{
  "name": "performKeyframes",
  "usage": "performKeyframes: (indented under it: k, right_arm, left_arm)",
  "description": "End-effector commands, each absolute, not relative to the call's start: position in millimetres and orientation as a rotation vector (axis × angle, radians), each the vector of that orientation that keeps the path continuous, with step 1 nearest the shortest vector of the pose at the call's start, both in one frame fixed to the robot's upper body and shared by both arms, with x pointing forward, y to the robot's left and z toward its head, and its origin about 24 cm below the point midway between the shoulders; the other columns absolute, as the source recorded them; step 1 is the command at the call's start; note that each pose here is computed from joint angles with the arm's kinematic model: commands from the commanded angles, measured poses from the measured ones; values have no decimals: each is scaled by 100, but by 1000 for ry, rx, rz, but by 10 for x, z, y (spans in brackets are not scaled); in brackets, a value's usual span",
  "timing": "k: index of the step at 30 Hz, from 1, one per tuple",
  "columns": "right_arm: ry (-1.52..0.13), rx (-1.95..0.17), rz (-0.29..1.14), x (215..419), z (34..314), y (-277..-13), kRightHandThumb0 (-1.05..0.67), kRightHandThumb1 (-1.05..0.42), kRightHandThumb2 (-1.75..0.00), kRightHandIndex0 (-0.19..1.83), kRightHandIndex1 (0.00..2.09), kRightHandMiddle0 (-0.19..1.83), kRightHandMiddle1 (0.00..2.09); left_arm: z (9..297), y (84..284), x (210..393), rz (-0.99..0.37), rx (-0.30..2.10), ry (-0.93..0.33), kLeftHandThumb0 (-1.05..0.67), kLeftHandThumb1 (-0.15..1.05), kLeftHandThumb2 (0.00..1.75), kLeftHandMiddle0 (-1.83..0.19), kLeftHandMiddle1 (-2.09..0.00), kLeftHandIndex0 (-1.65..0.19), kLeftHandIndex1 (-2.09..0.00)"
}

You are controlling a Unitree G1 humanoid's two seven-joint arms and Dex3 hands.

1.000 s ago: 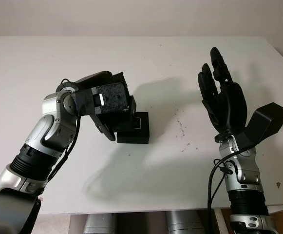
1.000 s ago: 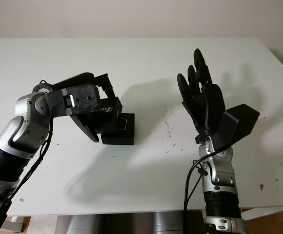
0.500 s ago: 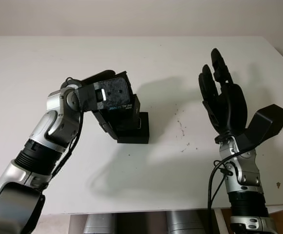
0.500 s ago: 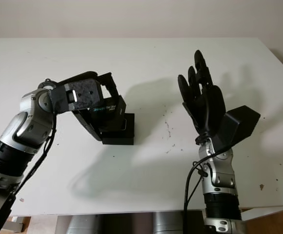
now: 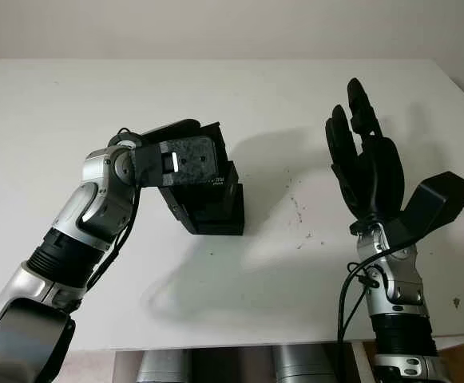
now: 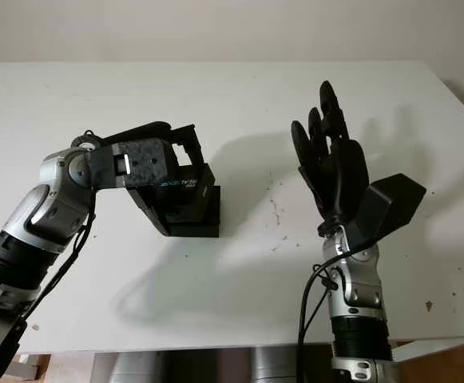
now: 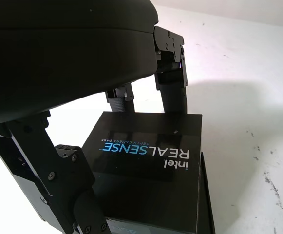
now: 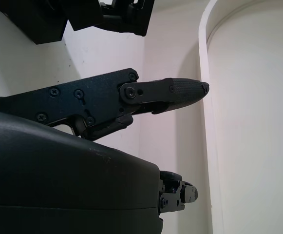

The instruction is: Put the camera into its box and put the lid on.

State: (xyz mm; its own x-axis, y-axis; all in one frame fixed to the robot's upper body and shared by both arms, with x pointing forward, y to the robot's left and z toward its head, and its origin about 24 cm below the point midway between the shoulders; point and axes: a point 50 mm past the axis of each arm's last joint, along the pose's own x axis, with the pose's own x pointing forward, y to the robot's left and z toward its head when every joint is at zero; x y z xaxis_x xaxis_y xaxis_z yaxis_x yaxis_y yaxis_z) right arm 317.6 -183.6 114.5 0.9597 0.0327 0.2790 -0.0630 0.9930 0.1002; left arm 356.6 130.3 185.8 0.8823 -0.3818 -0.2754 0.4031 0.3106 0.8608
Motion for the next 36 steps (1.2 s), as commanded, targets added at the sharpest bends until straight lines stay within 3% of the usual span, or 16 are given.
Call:
performKeyframes:
  k: [1, 6, 17, 28, 31, 36]
  right_arm:
    - [-293, 116, 46, 3163, 1172, -1831, -67, -105, -24, -2, 5, 3, 6]
    - [-298, 120, 47, 3164, 1173, -1832, -66, -105, -24, -2, 5, 3, 6]
    - [-304, 126, 59, 3164, 1188, -1819, -66, -105, -24, -3, 5, 2, 5]
    - [-302, 128, 57, 3179, 1172, -1803, -67, -105, -24, -3, 5, 2, 5]
    - [-300, 130, 55, 3187, 1171, -1795, -67, -105, -24, -3, 5, 3, 6]
    - [-302, 130, 55, 3202, 1174, -1769, -67, -105, -23, -3, 6, 3, 5]
  left_arm:
    - [1929, 1268, 3587, -517, 1157, 10, -17, 103, 6, -25, -182, -17, -166]
    - [1915, 1234, 3608, -508, 1149, 26, -17, 103, 5, -27, -187, -15, -179]
    - [1870, 1185, 3631, -485, 1165, 7, -19, 101, 5, -33, -169, -25, -159]
    - [1793, 1129, 3629, -549, 1126, 67, -17, 102, 6, -36, -179, -23, -155]
    - [1775, 1121, 3629, -564, 1099, 97, -17, 104, 6, -41, -179, -25, -158]
    - [1769, 1118, 3625, -569, 1074, 119, -20, 105, 7, -46, -183, -33, -182]
